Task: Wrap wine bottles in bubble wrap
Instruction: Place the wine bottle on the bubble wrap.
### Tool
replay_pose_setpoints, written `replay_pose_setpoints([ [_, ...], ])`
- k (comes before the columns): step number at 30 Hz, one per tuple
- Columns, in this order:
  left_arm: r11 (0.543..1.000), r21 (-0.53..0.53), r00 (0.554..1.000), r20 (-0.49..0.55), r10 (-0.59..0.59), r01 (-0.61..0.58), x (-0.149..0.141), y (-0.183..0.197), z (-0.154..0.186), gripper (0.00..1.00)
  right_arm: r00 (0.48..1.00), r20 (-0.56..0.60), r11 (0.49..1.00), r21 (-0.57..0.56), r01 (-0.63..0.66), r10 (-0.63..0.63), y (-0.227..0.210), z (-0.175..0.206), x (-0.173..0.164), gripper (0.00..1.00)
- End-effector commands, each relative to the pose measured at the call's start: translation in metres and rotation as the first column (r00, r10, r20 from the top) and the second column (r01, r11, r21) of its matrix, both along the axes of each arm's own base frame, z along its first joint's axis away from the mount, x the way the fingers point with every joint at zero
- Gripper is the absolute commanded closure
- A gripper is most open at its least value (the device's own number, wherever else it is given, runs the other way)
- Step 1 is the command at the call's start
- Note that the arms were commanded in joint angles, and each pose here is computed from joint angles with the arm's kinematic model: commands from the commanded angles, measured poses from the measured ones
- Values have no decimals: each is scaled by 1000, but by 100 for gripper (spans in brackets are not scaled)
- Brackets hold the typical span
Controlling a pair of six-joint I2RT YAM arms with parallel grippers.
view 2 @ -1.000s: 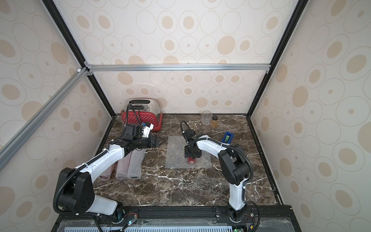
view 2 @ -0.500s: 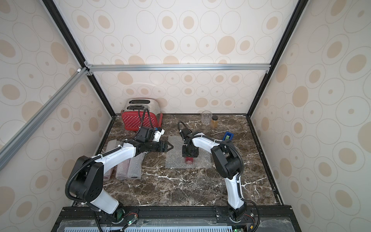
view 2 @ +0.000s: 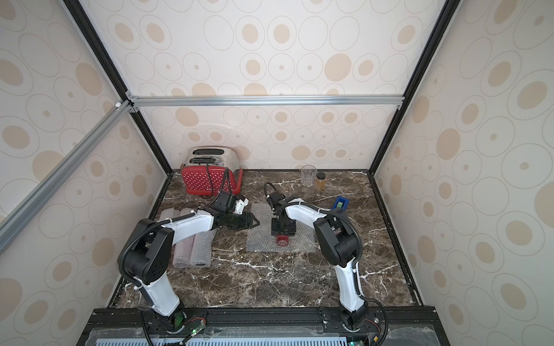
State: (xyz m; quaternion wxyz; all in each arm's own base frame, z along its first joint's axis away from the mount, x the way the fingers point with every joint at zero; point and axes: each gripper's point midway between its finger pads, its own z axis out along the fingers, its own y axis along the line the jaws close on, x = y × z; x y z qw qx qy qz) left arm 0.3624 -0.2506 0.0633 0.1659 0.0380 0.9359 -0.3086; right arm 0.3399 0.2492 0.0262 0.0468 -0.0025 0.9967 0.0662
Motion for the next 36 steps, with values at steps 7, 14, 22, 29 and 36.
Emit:
replay_pose_setpoints([
  [7, 998, 58, 998, -51, 32, -28, 5, -3, -22, 64, 999, 27, 999, 41, 36, -37, 10, 17, 1, 35],
  [14, 997, 75, 997, -75, 34, -29, 1, -3, -35, 72, 996, 42, 996, 40, 74, -76, 5, 22, 2, 48],
  [22, 995, 95, 996, -82, 44, -36, -5, 2, -43, 76, 992, 53, 993, 58, 107, -110, 4, 30, 4, 63],
  [29, 994, 103, 996, -78, 50, -42, -6, 3, -43, 78, 985, 85, 985, 98, 142, -151, 5, 45, 5, 64],
  [36, 994, 102, 996, -77, 49, -41, -8, 2, -42, 79, 984, 65, 982, 98, 159, -166, 7, 30, 3, 65],
])
